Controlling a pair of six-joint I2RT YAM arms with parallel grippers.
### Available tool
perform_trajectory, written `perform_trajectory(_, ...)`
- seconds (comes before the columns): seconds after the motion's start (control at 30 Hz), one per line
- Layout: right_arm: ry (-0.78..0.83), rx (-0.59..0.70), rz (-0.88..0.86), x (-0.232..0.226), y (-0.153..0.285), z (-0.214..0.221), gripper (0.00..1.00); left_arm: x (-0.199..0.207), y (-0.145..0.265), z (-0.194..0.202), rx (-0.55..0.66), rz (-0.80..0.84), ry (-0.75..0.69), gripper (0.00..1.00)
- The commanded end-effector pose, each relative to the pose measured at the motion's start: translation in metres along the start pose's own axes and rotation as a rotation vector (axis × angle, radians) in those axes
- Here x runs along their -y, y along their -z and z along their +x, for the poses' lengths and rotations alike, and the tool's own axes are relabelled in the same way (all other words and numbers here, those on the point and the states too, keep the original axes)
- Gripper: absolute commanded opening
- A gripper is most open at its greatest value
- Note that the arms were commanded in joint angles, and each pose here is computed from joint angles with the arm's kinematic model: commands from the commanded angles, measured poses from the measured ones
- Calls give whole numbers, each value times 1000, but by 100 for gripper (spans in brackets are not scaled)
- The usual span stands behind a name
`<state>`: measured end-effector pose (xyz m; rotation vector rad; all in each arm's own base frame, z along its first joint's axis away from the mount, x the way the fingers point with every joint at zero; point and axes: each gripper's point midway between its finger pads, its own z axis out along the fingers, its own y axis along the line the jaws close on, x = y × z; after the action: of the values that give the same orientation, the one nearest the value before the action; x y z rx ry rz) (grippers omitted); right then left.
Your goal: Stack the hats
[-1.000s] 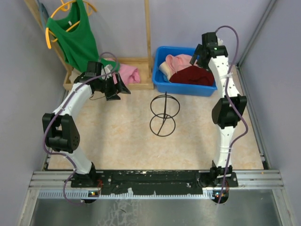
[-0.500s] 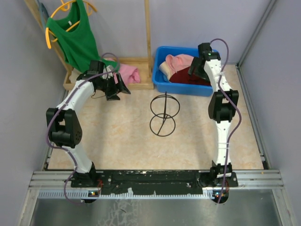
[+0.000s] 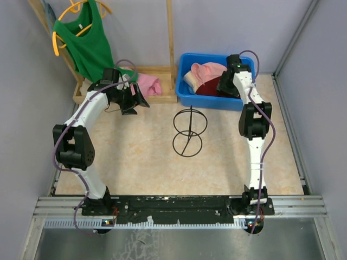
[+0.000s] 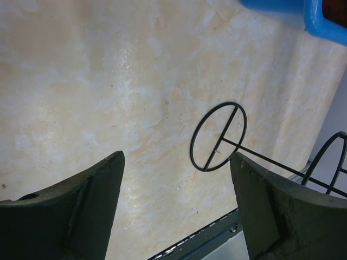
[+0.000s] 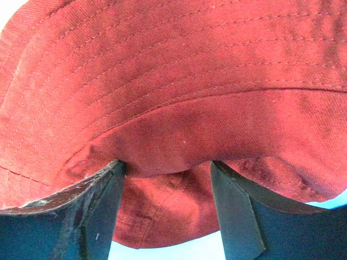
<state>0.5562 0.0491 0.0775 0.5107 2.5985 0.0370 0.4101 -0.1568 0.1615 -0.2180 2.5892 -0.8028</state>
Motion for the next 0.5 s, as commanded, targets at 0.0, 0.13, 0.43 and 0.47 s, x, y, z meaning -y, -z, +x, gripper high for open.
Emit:
perform_trajectory(0.0,6,33,13,4,-8,-8,60,5,5,-7,15,-10,3,84)
perform_trajectory(0.13,12,41,29,7,-10,-9,55,5,7,-6,15,-11,1,84)
perform_trajectory(0.43,-6,158,-26,-2,55,-42,3,15,20,-8,38,9,-14,84)
perform_trajectory(0.47,-7,177,-37,-4,69,-47,3,16,22,-8,41,11,-15,84)
